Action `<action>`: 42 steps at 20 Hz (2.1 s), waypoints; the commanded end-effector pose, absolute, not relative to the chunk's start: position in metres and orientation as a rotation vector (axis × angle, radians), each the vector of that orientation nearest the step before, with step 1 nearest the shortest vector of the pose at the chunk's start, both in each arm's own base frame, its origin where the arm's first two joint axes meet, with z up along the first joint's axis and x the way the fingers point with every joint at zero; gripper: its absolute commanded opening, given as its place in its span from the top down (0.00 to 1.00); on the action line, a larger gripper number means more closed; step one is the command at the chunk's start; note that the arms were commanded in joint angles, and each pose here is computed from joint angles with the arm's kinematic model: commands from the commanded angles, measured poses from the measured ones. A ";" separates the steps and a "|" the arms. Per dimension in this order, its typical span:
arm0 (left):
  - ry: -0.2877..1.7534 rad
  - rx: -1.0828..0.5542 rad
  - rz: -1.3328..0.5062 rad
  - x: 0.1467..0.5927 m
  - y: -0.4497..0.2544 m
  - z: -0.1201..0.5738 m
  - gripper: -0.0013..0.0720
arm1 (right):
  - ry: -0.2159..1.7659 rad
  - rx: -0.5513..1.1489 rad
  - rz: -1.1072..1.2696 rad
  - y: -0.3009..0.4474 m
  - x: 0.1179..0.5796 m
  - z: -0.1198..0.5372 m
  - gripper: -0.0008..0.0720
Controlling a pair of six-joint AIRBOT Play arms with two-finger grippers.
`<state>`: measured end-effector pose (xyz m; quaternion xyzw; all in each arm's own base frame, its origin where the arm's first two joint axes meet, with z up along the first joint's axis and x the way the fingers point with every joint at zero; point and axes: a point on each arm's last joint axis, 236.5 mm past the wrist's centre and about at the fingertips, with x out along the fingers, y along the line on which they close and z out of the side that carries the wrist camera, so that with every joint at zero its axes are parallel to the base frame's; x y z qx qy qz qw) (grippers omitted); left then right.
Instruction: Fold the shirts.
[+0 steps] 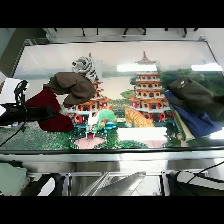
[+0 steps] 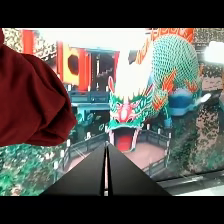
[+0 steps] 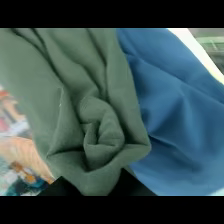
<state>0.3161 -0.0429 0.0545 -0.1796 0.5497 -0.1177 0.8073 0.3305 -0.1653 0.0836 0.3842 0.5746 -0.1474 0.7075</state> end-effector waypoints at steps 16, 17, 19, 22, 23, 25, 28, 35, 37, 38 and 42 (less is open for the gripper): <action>1.223 -0.393 -0.263 0.313 -0.044 0.045 0.96 | 1.448 0.816 -0.514 -0.166 0.261 0.054 0.03; 1.224 -0.397 -0.267 0.312 -0.046 0.045 0.96 | 1.429 0.803 -0.525 -0.167 0.256 0.068 0.03; 1.224 -0.417 -0.287 0.314 -0.053 0.046 0.96 | 1.415 0.774 -0.578 -0.167 0.239 0.094 0.03; 1.270 -0.392 -0.342 0.311 -0.073 0.037 0.96 | 1.385 0.745 -0.591 -0.152 0.218 0.124 0.03; 1.290 -0.374 -0.368 0.309 -0.082 0.032 0.96 | 1.349 0.740 -0.579 -0.141 0.219 0.134 0.03; 1.322 -0.334 -0.423 0.304 -0.101 0.026 0.96 | 1.252 0.692 -0.458 -0.106 0.236 0.158 0.03; 1.330 -0.270 -0.485 0.295 -0.124 0.028 0.96 | 1.118 0.647 -0.096 -0.004 0.287 0.191 0.21; 1.231 -0.195 -0.554 0.280 -0.143 0.062 0.96 | 1.233 0.289 0.471 0.245 0.313 0.120 0.95; 1.200 -0.191 -0.552 0.279 -0.142 0.070 0.96 | 1.287 0.256 0.491 0.266 0.313 0.093 0.94; 1.186 -0.195 -0.546 0.279 -0.139 0.074 0.96 | 1.301 0.258 0.490 0.270 0.315 0.085 0.94; 1.148 -0.189 -0.547 0.277 -0.138 0.085 0.96 | 1.267 0.246 0.509 0.274 0.325 0.082 0.94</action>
